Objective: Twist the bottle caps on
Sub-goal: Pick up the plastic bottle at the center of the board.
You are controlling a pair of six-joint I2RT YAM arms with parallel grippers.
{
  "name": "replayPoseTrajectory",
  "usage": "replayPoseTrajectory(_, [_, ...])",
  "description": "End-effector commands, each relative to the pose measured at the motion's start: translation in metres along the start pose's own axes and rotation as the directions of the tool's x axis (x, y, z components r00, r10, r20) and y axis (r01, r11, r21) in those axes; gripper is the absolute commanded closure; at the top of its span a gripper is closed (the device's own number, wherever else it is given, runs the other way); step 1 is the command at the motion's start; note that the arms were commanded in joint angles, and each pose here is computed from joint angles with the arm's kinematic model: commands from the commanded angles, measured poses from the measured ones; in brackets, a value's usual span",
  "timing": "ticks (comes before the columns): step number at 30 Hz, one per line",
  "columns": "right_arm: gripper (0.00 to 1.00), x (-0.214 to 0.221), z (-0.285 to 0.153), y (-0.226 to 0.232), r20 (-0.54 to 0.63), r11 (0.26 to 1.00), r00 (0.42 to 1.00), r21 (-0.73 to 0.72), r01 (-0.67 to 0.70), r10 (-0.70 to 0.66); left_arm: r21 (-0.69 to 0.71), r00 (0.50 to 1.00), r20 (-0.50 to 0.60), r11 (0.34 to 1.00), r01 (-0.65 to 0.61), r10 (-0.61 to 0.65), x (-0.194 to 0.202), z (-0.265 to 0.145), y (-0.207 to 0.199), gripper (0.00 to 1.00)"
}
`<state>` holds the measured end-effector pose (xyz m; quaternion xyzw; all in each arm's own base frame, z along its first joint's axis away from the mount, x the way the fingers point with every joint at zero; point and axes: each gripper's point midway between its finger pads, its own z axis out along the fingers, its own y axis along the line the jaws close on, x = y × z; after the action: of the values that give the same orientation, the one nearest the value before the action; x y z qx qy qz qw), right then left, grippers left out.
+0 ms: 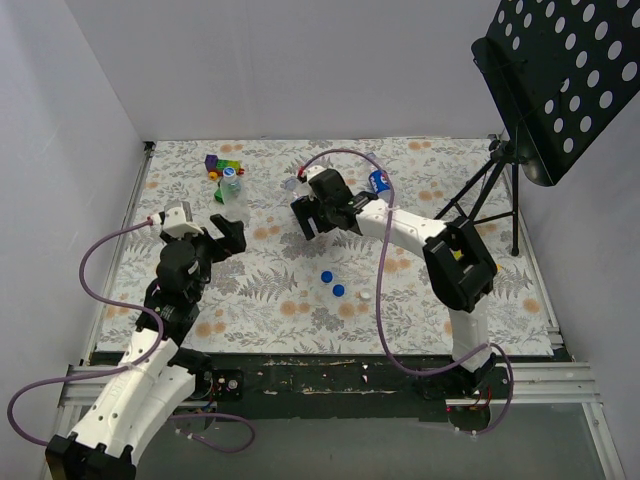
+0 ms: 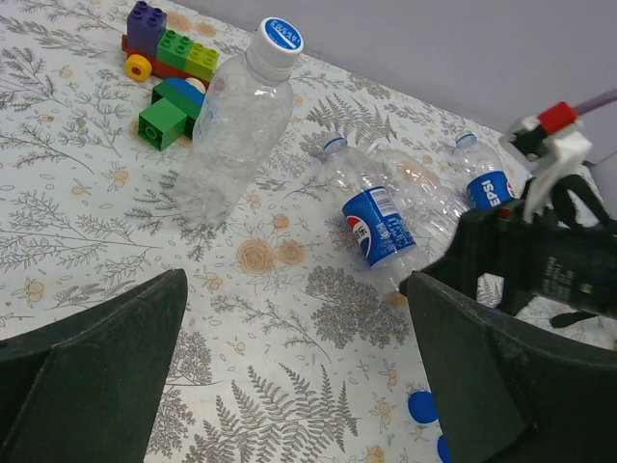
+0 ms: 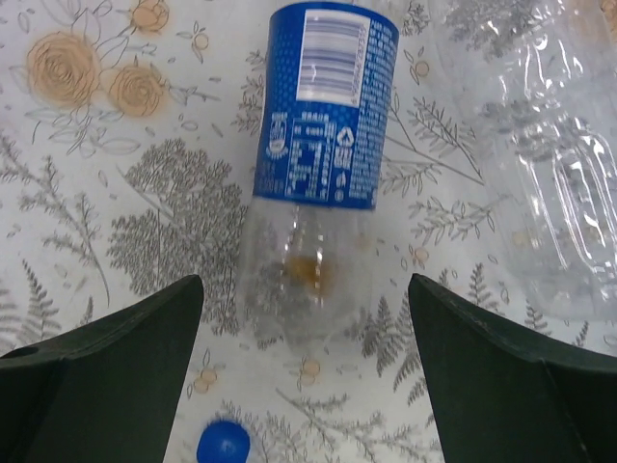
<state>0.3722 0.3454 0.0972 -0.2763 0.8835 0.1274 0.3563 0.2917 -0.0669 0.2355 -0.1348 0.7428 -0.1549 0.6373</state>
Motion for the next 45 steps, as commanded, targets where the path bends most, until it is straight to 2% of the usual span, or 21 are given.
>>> replayPoseTrajectory(1, [0.06,-0.03,0.023,-0.005,0.071,0.999,0.997,0.038,0.004,-0.007,0.033,1.0,0.01,0.999,-0.016,0.016,0.001,-0.005,-0.006,0.02])
replayPoseTrajectory(7, [0.15,-0.013,0.046,0.002,0.005,1.0,1.0,0.0,0.001,-0.001,0.049,1.0,0.006,0.998,-0.026,0.026,0.005,-0.006,-0.008,0.02])
replayPoseTrajectory(13, [0.4,-0.008,0.026,0.012,0.015,0.997,1.0,-0.069,-0.022,0.023,0.111,0.996,-0.035,0.991,-0.072,0.077,0.014,-0.007,-0.017,0.02])
replayPoseTrajectory(18, [0.5,-0.002,-0.018,0.03,0.054,0.981,0.995,-0.18,-0.072,0.083,0.124,0.996,-0.043,0.99,-0.069,0.075,0.015,-0.006,-0.021,0.02])
replayPoseTrajectory(23, [0.55,0.002,-0.073,0.047,0.149,0.945,0.975,-0.307,-0.115,0.167,0.208,0.999,-0.044,0.978,0.0,0.009,0.005,-0.008,-0.043,0.02])
replayPoseTrajectory(24, [0.56,-0.006,-0.087,0.05,0.202,0.936,0.961,-0.334,-0.115,0.19,0.238,0.999,-0.048,0.971,0.029,-0.018,0.002,-0.01,-0.051,0.02])
replayPoseTrajectory(28, [0.58,-0.006,-0.139,0.056,0.32,0.889,0.901,-0.437,-0.136,0.295,0.4,0.988,-0.061,0.903,0.156,-0.143,-0.013,-0.024,-0.088,0.02])
replayPoseTrajectory(33, [0.57,0.0,-0.192,0.07,0.424,0.815,0.81,-0.569,-0.108,0.404,0.585,0.961,-0.093,0.766,0.265,-0.262,-0.029,-0.04,-0.127,0.02])
replayPoseTrajectory(40, [0.57,0.001,-0.244,0.079,0.501,0.745,0.692,-0.662,-0.081,0.52,0.701,0.921,-0.165,0.615,0.36,-0.352,-0.036,-0.049,-0.16,0.02])
replayPoseTrajectory(45, [0.56,-0.003,-0.264,0.079,0.512,0.705,0.632,-0.705,-0.077,0.581,0.74,0.926,-0.198,0.571,0.356,-0.321,-0.025,-0.052,-0.19,0.02])
